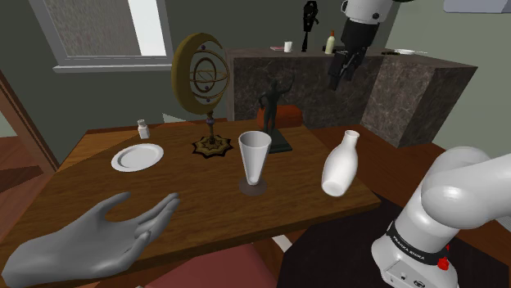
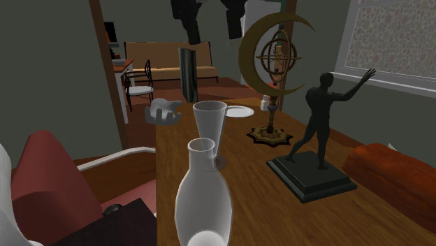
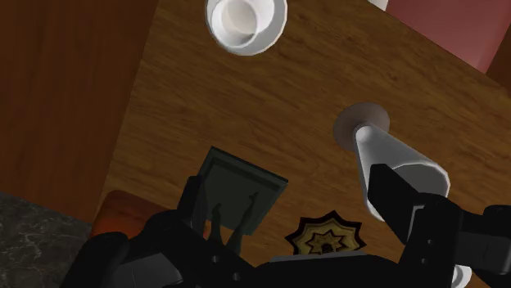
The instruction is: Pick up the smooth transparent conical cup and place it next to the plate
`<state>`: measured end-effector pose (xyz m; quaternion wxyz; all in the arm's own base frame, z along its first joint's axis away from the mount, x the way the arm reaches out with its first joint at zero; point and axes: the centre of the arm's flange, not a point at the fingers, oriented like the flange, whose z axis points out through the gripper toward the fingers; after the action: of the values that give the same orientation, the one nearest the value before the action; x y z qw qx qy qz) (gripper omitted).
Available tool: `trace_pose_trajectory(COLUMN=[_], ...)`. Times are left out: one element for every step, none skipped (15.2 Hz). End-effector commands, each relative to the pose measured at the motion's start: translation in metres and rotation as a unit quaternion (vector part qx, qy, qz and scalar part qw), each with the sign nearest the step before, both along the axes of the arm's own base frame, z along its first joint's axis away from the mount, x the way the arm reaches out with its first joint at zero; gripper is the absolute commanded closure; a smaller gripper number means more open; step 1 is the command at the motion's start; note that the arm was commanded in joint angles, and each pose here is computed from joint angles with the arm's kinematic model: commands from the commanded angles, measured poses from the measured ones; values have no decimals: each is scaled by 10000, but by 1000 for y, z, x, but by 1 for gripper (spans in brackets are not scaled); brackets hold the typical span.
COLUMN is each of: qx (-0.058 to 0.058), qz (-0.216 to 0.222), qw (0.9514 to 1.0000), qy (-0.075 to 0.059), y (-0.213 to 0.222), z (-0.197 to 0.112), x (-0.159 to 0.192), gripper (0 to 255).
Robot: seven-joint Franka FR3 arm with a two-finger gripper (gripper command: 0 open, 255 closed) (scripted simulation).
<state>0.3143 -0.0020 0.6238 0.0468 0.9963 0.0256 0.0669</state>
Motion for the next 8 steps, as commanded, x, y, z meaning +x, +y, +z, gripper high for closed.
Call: trace_pose_trajectory(qx=[0, 64, 129, 193, 257, 322, 386, 450], qz=[0, 10, 19, 29, 39, 49, 58, 68], qw=[10000, 10000, 9999, 9998, 9997, 9995, 9992, 9990], qy=[0, 4, 8, 12, 17, 21, 25, 29], y=[0, 3, 7, 10, 14, 18, 22, 26], z=[0, -9, -18, -27, -36, -45, -54, -62], x=[0, 8, 16, 24, 31, 39, 47, 55], gripper=[0, 0, 0, 0, 0, 0, 0, 0])
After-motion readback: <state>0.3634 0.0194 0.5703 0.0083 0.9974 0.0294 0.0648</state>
